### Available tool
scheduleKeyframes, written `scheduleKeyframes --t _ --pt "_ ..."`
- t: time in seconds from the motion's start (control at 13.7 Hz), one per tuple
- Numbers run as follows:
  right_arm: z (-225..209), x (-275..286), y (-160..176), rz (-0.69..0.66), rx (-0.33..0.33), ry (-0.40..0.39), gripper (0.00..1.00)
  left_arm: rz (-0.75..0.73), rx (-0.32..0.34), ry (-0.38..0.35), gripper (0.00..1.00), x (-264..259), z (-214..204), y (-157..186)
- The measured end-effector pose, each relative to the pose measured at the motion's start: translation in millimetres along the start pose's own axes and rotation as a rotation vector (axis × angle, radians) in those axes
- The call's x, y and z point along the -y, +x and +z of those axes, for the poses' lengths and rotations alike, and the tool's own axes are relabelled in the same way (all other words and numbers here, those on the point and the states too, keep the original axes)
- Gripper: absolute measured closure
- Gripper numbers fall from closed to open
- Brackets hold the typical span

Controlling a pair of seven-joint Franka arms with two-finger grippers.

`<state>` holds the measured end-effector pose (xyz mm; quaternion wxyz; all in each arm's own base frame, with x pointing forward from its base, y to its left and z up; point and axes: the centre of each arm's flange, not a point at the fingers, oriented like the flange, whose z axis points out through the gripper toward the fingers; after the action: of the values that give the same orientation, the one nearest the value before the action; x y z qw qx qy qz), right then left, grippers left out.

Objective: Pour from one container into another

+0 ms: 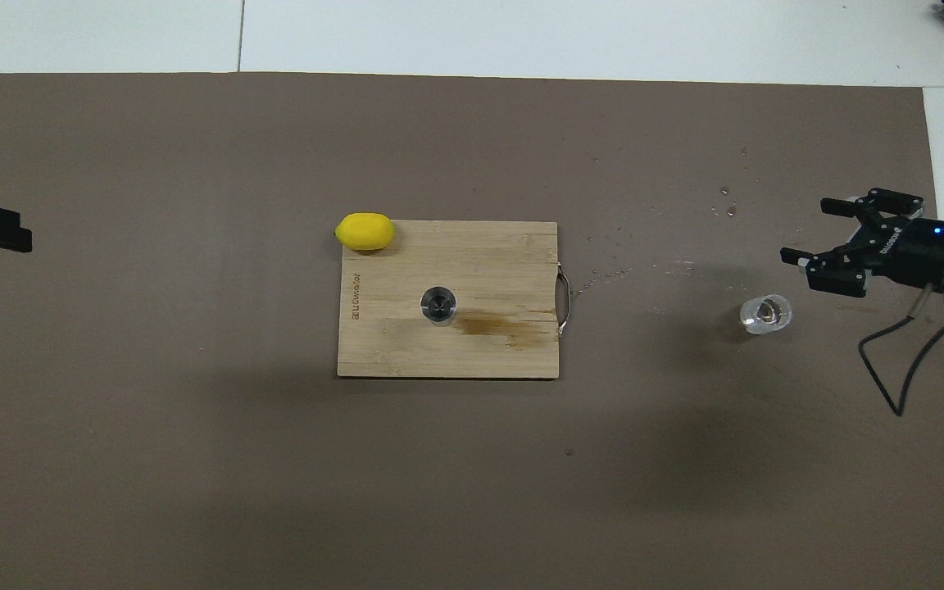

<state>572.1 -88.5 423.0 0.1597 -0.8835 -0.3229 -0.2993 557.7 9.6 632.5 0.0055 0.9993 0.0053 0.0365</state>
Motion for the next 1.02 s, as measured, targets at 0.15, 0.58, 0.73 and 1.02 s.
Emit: scheduleKeyframes --t 0.15,0.58,0.73,1.02 --pt "11.1 14.1 23.7 0.079 0.054 -0.088 0.00 0.000 -0.001 0.000 0.00 -0.1 -0.1 0.1" --pt "14.4 39.0 59.6 0.382 0.282 -0.288 0.00 0.001 -0.001 0.000 0.00 -0.3 -0.1 0.1" --pt "-12.4 47.1 76.6 0.492 0.368 -0.326 0.00 0.001 -0.001 0.000 0.00 -0.3 -0.1 0.1" --pt "-82.1 70.1 102.5 0.620 0.496 -0.360 0.00 0.001 -0.001 0.000 0.00 -0.3 -0.1 0.1"
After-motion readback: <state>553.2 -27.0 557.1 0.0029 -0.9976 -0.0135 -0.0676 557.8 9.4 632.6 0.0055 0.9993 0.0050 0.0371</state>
